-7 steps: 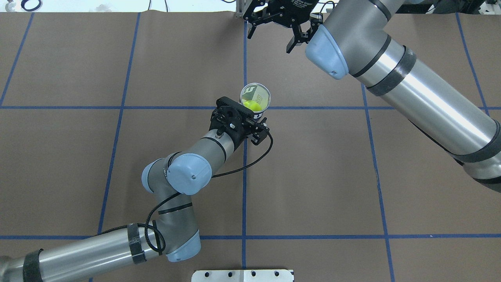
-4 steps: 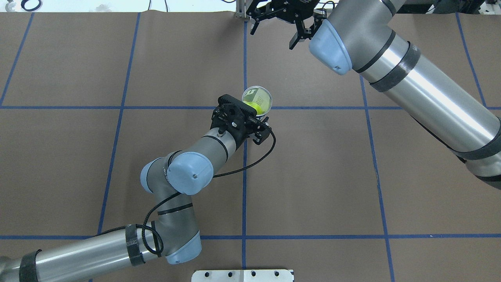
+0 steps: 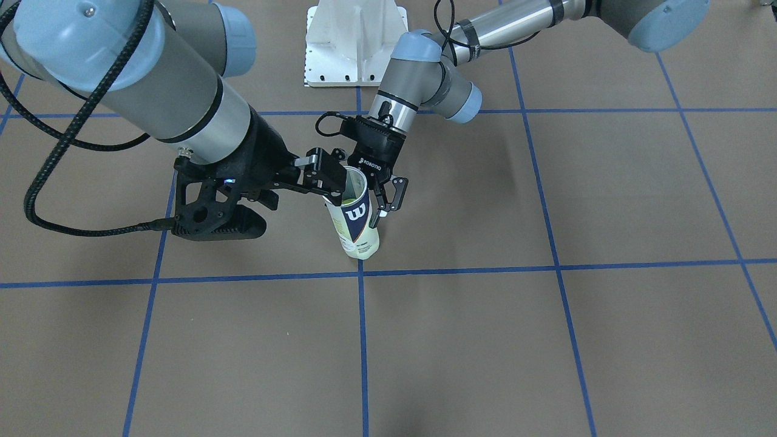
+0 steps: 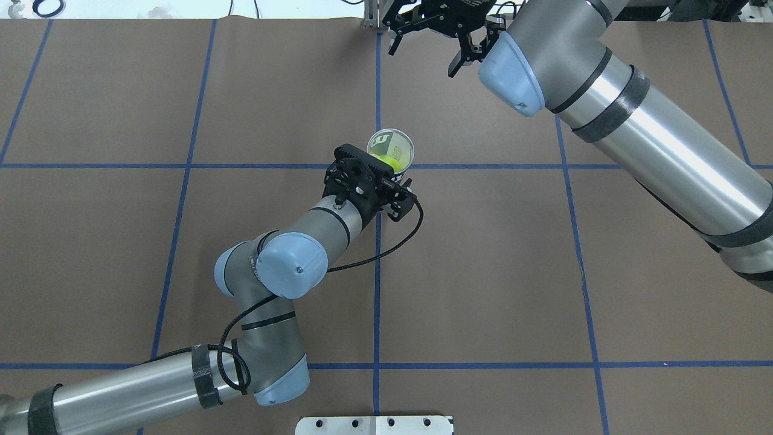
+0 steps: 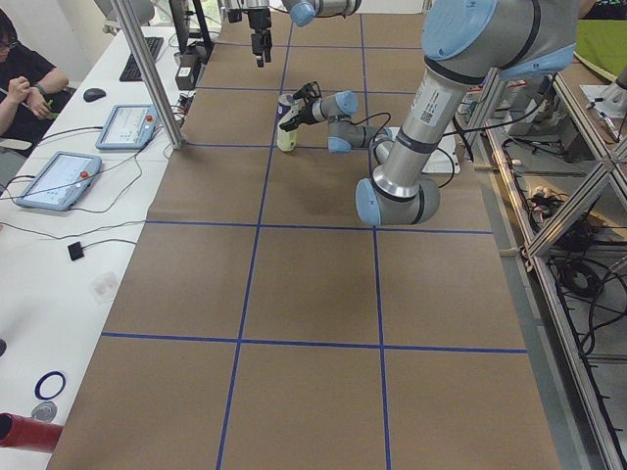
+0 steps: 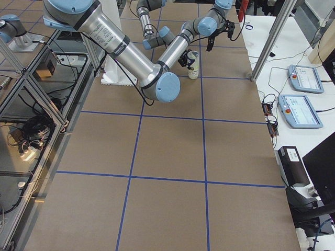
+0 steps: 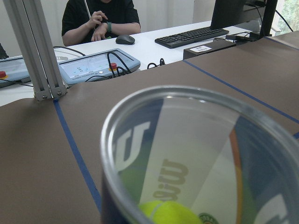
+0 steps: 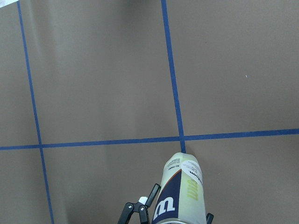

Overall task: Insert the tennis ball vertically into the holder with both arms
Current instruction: 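Raise the right gripper away while the left gripper steadies the can, then open the left gripper and draw it back from the can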

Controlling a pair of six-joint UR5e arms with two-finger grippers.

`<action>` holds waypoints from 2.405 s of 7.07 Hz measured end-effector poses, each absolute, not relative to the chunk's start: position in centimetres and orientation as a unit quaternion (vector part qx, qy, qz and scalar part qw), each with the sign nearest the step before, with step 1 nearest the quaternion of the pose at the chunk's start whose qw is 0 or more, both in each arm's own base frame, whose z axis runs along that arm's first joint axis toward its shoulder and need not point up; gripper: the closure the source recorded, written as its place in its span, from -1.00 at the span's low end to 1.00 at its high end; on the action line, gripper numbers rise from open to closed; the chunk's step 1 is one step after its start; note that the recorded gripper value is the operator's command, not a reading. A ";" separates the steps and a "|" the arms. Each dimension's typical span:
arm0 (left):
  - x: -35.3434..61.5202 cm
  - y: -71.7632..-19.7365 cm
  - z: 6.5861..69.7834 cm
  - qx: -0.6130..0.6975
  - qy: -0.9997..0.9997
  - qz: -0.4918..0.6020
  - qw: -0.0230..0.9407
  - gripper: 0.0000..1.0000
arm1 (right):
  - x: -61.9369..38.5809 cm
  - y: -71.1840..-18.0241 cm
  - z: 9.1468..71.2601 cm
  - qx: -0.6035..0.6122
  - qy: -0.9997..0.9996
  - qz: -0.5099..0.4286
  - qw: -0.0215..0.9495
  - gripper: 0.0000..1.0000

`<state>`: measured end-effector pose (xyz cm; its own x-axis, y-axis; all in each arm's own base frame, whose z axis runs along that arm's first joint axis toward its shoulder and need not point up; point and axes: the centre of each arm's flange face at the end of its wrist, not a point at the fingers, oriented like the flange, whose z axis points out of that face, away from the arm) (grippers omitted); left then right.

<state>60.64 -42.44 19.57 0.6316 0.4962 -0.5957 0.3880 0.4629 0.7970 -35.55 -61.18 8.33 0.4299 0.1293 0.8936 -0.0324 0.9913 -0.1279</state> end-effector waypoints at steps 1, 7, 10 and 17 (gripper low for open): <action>60.6 -42.6 20.0 0.516 0.425 0.037 0.743 -0.98 | -35.5 -61.2 8.2 -0.045 -0.532 0.047 0.844 -0.99; 60.4 -42.5 22.1 0.507 0.405 0.047 0.760 -0.98 | -35.3 -61.2 8.1 -0.043 -0.533 0.048 0.844 -0.99; 59.2 -41.0 24.0 0.485 0.412 0.073 0.768 -0.98 | -34.8 -61.4 8.0 -0.042 -0.535 0.049 0.843 -0.99; 45.5 -35.0 24.1 0.345 0.425 0.181 0.817 -0.98 | -27.7 -62.8 12.3 -0.013 -0.538 0.049 0.841 -0.99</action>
